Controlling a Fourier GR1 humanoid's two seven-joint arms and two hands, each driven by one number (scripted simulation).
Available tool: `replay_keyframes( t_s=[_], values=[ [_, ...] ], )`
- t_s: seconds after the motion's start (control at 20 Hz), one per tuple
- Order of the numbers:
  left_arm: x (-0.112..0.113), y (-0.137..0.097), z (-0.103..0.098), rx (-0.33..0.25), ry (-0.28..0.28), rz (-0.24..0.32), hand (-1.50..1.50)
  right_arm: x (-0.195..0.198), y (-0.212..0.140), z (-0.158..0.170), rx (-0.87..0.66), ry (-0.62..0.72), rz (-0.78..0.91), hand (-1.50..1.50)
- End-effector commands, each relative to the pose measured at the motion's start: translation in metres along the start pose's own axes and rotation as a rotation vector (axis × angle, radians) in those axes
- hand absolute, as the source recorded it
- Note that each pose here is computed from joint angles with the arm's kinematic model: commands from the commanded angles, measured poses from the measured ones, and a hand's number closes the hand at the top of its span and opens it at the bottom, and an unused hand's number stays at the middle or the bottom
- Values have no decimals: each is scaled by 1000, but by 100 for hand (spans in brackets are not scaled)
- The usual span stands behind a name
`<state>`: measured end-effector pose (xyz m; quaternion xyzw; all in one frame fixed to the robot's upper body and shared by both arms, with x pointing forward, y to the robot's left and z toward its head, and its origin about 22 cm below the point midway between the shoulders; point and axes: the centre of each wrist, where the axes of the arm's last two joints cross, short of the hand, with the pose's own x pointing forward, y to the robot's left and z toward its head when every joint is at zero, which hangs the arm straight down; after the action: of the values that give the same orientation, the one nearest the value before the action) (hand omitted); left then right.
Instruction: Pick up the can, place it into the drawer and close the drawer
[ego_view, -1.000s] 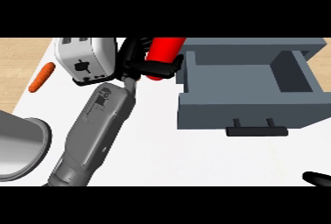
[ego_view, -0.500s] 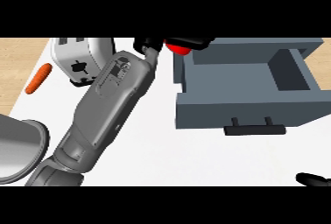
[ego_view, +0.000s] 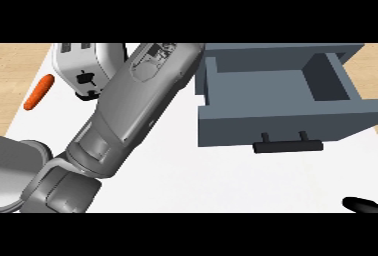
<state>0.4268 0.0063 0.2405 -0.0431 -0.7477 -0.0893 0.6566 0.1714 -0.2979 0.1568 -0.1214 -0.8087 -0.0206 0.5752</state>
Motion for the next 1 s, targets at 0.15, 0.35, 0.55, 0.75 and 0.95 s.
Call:
replay_keyframes(
  t_s=[0.15, 0.35, 0.55, 0.75, 0.95],
  values=[
    [17, -14, -11, 17, 22, -43, 150, 5, 0, -9, 20, -12, -22, -150],
    [23, -24, -10, 48, 20, -70, 150, 4, 4, -13, 48, -24, -16, -150],
    [11, -23, -12, 122, 16, -106, 150, -5, 2, -23, 30, -11, -11, -150],
    [11, -22, -14, 186, 4, -88, -150, 20, 12, -30, 67, -47, -3, -150],
    [-1, -19, -13, 200, 2, -100, -150, 10, 17, -21, 64, -15, 13, -150]
  ],
)
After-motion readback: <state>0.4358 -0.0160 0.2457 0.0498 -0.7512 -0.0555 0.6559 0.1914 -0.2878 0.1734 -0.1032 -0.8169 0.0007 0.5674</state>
